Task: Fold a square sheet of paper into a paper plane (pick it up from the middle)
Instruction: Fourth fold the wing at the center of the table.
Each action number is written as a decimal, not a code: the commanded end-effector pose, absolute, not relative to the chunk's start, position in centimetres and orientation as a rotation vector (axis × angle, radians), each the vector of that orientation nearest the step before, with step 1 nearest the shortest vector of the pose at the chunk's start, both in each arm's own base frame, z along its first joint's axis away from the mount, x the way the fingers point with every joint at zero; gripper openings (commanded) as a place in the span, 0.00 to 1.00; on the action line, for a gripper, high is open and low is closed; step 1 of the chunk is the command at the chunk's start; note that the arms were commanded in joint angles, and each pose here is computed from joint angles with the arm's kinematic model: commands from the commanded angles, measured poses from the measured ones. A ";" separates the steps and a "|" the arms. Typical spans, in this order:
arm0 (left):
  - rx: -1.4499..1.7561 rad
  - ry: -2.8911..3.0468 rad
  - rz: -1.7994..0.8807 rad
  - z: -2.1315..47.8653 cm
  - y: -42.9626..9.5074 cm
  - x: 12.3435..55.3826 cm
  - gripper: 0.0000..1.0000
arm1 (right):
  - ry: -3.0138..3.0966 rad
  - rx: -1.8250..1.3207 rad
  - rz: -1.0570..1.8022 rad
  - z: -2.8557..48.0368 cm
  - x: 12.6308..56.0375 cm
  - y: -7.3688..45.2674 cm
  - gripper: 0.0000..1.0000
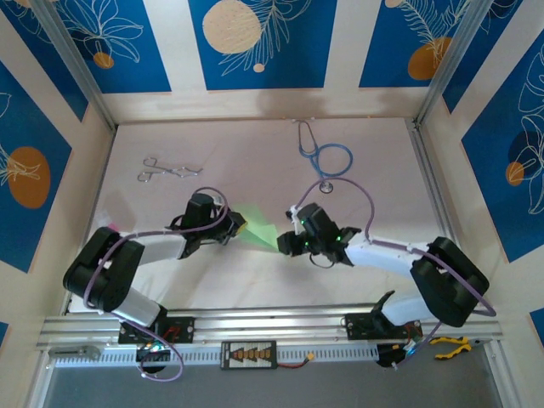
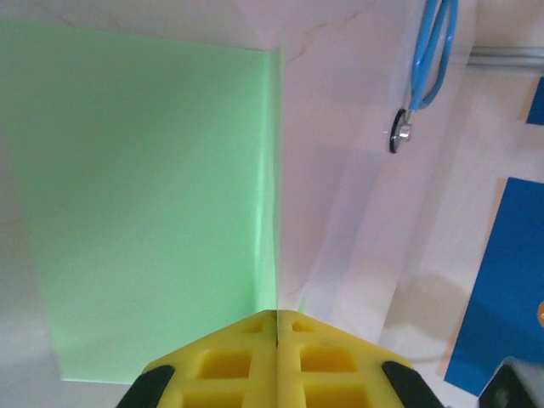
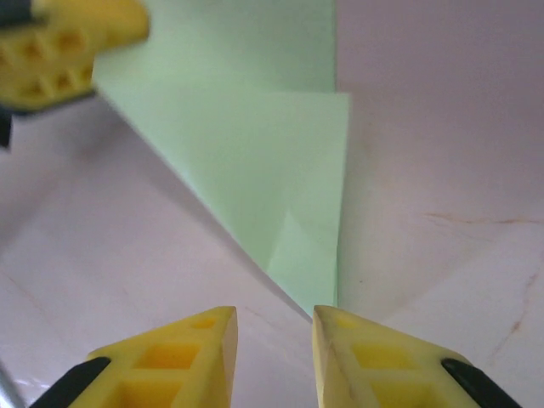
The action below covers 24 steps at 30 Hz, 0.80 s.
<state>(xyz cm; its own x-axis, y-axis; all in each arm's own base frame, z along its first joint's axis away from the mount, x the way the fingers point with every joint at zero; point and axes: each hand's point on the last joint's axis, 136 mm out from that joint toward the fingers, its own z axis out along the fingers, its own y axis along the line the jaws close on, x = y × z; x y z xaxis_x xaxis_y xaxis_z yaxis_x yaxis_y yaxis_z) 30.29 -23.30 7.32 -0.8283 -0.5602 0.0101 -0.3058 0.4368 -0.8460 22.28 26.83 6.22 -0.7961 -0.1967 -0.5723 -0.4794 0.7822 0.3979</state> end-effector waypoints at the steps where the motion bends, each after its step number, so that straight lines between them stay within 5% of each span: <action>1: -0.841 2.416 -1.300 7.4 -22.6 30.2 0.00 | 2.173 -0.710 0.532 7.8 23.5 27.8 0.33; 24: -0.867 2.386 -1.311 8.3 -23.2 30.1 0.00 | 1.930 -0.923 0.098 5.4 25.5 31.8 0.29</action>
<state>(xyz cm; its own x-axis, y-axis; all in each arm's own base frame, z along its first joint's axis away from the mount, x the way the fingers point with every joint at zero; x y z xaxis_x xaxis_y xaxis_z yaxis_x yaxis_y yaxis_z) 29.95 -23.01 7.82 -0.7868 -0.6160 0.0398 -0.3677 0.4159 -0.8318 24.32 30.89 3.93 -0.2944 -0.5850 -0.7557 -0.6706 0.6899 -0.2727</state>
